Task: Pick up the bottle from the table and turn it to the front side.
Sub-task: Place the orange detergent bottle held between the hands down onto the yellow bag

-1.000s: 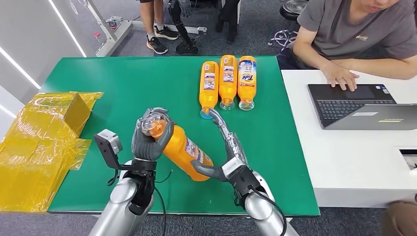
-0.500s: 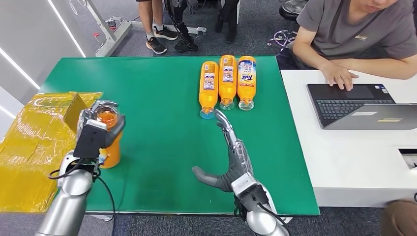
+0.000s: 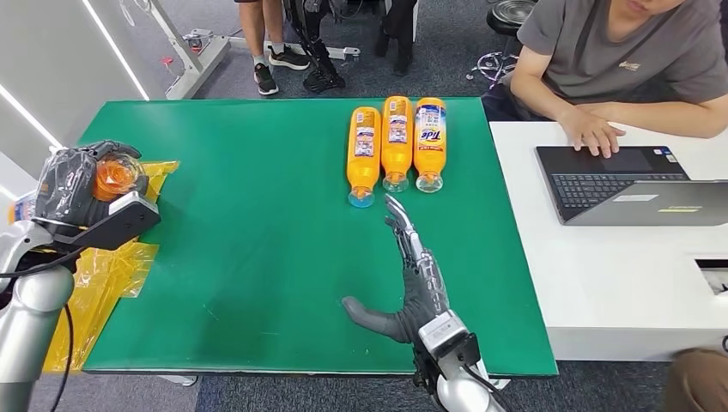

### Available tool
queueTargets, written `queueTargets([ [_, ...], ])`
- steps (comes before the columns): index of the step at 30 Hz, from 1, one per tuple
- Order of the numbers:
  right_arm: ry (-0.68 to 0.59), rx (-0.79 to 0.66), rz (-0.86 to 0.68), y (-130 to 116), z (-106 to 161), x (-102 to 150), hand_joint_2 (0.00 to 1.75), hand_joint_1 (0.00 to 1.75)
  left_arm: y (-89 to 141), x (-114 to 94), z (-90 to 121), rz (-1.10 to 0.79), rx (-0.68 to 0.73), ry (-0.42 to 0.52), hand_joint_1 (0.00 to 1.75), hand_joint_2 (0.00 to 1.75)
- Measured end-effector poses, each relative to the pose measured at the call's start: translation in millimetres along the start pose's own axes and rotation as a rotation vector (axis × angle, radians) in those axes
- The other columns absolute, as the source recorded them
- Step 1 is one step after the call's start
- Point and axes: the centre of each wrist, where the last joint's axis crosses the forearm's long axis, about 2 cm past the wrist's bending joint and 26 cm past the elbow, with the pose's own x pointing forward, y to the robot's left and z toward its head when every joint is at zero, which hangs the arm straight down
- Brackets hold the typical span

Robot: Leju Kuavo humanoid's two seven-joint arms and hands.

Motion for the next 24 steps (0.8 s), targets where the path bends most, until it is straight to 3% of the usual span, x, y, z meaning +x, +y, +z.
queueTargets([
  [4,-0.037,-0.001,0.000,-3.3,-3.7,3.8,1.75,0.00,-4.8,-8.2,3.7,-0.107,-0.116,-0.029,1.75,1.75],
  [12,-0.079,-0.041,-0.077,-12.1,-11.9,9.3,1.75,0.00,-49.0,-10.1,20.9,-0.139,-0.345,-0.061,1.75,1.75],
  [24,-0.051,-0.136,-0.071,-23.9,-4.9,7.0,1.75,0.00,-81.8,-25.7,57.9,-0.143,-0.543,-0.048,1.75,1.75],
])
